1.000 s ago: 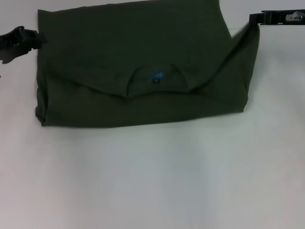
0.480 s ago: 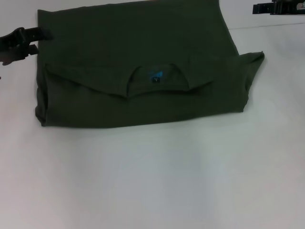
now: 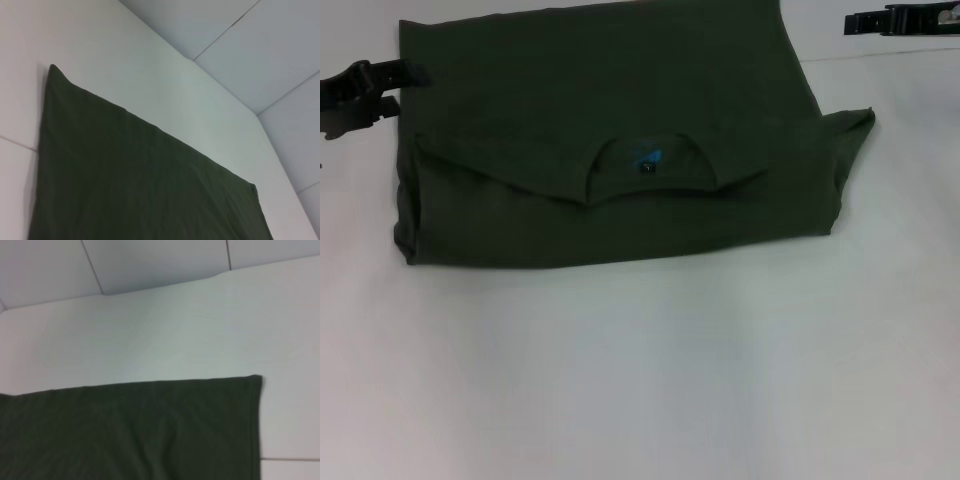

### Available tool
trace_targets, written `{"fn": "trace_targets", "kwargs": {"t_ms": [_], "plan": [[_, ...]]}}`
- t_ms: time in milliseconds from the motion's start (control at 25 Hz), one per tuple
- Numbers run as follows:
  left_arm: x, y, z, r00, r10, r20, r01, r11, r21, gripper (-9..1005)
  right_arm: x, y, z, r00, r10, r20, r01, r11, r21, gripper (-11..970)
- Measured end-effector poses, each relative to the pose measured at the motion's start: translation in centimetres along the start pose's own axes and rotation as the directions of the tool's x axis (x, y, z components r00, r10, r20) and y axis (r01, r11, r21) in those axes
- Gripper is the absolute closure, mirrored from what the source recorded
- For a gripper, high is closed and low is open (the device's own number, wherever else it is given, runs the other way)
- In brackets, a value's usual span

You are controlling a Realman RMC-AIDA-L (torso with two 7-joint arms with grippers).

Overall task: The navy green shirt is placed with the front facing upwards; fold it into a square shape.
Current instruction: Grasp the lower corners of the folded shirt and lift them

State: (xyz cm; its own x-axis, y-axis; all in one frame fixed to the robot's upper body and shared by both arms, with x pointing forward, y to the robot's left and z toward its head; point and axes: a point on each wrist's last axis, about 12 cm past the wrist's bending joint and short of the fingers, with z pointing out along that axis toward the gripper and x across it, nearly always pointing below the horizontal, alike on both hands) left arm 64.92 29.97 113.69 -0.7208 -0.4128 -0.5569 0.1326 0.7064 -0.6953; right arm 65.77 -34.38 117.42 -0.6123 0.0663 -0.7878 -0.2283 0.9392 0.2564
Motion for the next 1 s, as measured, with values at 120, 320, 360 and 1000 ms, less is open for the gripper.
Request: {"fn": "trace_targets", "kwargs": {"t_ms": [120, 320, 360, 1000], "plan": [[0.0, -0.4, -0.6, 1.000, 0.010, -0.020, -0.009, 0.999, 0.040, 297, 0.1, 0.5, -0.3, 0.999, -0.002, -0.039, 0.000, 0.999, -0.054, 368], [-0.1, -0.9, -3.5, 0.996, 0.047, -0.070, -0.039, 0.993, 0.111, 301, 1.0, 1.2, -2.6, 0.987, -0.025, -0.158, -0.004, 0.984, -0.176, 370], [0.0, -1.0, -4.1, 0.995, 0.057, -0.086, -0.046, 0.991, 0.123, 301, 1.3, 1.4, -3.1, 0.983, -0.032, -0.182, -0.004, 0.980, -0.197, 371], [4.0, 1.2, -8.6, 0.949, 0.037, -0.312, -0.004, 0.994, 0.107, 305, 5.9, -1.1, -7.6, 0.932, 0.021, -0.362, -0.105, 0.971, -0.215, 377]]}}
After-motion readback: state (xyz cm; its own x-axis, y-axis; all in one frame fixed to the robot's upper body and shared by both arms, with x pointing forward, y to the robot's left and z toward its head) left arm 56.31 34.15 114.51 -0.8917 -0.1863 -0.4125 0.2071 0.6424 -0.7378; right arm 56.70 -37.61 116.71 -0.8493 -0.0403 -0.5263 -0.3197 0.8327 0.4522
